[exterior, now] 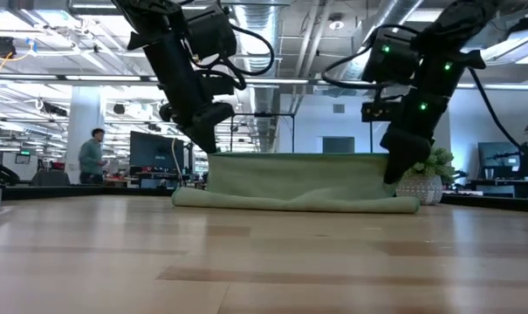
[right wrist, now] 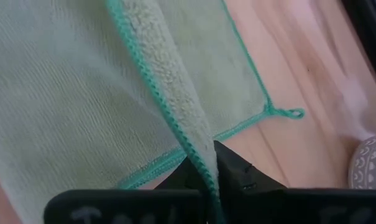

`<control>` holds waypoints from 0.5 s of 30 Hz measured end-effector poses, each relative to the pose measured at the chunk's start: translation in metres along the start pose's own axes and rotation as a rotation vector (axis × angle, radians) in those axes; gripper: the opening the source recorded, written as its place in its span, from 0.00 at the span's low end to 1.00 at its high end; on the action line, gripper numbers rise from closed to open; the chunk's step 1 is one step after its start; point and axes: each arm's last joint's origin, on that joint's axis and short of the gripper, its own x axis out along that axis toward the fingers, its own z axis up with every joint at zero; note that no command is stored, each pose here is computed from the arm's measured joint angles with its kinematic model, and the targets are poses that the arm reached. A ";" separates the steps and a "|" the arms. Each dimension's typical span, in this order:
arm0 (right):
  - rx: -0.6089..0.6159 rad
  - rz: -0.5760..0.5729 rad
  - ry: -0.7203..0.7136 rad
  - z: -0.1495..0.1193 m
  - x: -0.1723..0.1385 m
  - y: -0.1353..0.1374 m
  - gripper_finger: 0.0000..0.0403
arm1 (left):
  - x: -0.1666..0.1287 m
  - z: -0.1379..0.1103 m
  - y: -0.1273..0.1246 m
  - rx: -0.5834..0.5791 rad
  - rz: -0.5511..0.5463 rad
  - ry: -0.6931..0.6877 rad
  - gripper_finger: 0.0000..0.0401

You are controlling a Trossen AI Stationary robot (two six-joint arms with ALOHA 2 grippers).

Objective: Fold microfiber towels
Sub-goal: Fold the green towel

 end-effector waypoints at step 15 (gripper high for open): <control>0.032 -0.019 0.013 0.008 0.006 -0.008 0.14 | 0.004 0.002 0.009 -0.043 0.023 0.006 0.06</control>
